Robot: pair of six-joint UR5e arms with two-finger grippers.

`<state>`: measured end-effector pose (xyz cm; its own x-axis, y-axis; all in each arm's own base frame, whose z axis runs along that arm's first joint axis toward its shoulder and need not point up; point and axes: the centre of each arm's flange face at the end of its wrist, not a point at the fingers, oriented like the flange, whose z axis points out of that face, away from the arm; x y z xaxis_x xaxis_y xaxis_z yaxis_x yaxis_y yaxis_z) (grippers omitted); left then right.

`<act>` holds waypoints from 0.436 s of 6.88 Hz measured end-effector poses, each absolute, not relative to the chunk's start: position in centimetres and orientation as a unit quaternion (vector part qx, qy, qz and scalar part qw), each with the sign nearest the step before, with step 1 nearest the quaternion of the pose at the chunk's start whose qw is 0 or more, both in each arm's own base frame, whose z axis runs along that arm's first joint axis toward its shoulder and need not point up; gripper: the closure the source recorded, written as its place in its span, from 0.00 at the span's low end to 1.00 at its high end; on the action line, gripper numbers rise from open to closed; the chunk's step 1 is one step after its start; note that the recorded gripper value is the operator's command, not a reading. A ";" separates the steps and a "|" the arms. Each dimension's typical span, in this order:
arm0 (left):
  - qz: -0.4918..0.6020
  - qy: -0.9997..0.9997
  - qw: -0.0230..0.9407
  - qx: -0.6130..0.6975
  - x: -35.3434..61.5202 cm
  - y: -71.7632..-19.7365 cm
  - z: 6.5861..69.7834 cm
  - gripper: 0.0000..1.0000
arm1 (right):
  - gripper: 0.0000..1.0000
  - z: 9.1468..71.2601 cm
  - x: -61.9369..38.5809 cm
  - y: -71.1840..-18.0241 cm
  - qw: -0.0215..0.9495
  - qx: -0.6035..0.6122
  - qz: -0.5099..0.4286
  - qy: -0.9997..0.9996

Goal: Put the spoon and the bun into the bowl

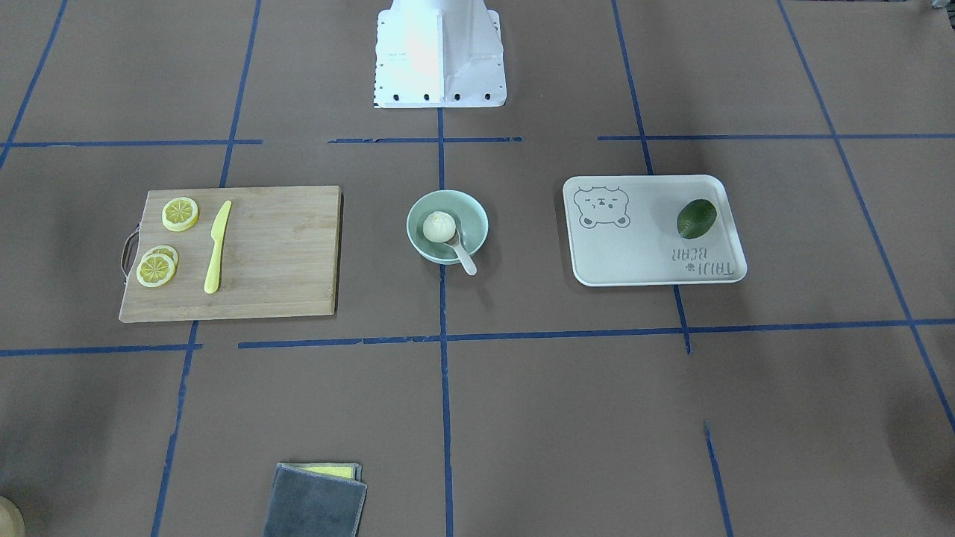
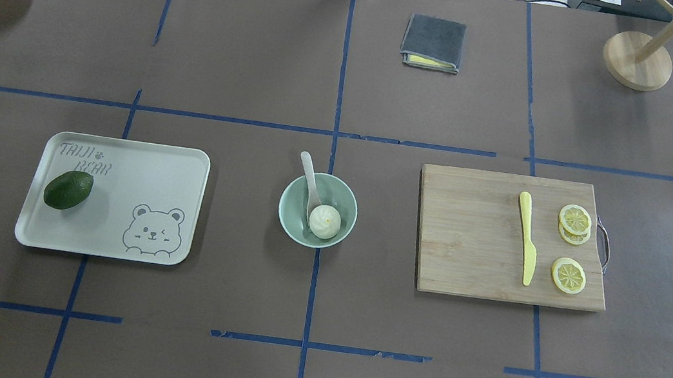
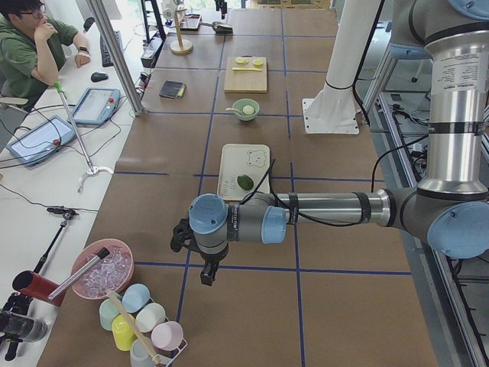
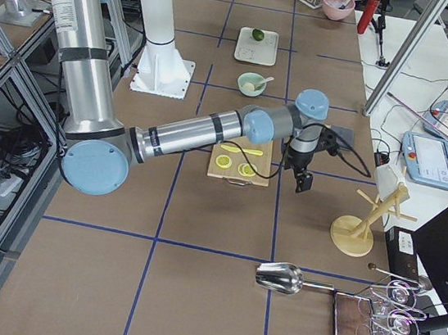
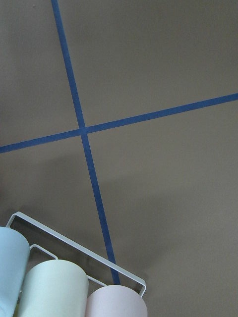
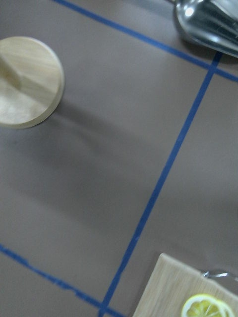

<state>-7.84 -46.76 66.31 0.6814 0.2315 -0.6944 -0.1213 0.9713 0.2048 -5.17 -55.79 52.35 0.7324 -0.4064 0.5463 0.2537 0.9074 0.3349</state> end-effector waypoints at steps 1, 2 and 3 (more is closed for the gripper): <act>0.098 0.388 0.913 0.073 -7.8 -46.8 66.2 0.00 | 0.00 57.3 -3.1 -52.5 0.927 0.114 -0.176 -0.312; 0.098 0.389 0.913 0.073 -7.8 -46.7 66.3 0.00 | 0.00 61.6 -1.3 -49.3 0.929 0.110 -0.169 -0.310; 0.098 0.390 0.913 0.072 -7.8 -46.7 66.3 0.00 | 0.00 64.6 0.5 -47.1 0.932 0.106 -0.153 -0.311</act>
<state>-7.79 -46.71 66.33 0.6775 0.2348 -0.6971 -0.1219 0.9704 0.2084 0.51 -47.08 64.65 0.7592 -0.3519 0.5475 0.2200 0.9305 0.2929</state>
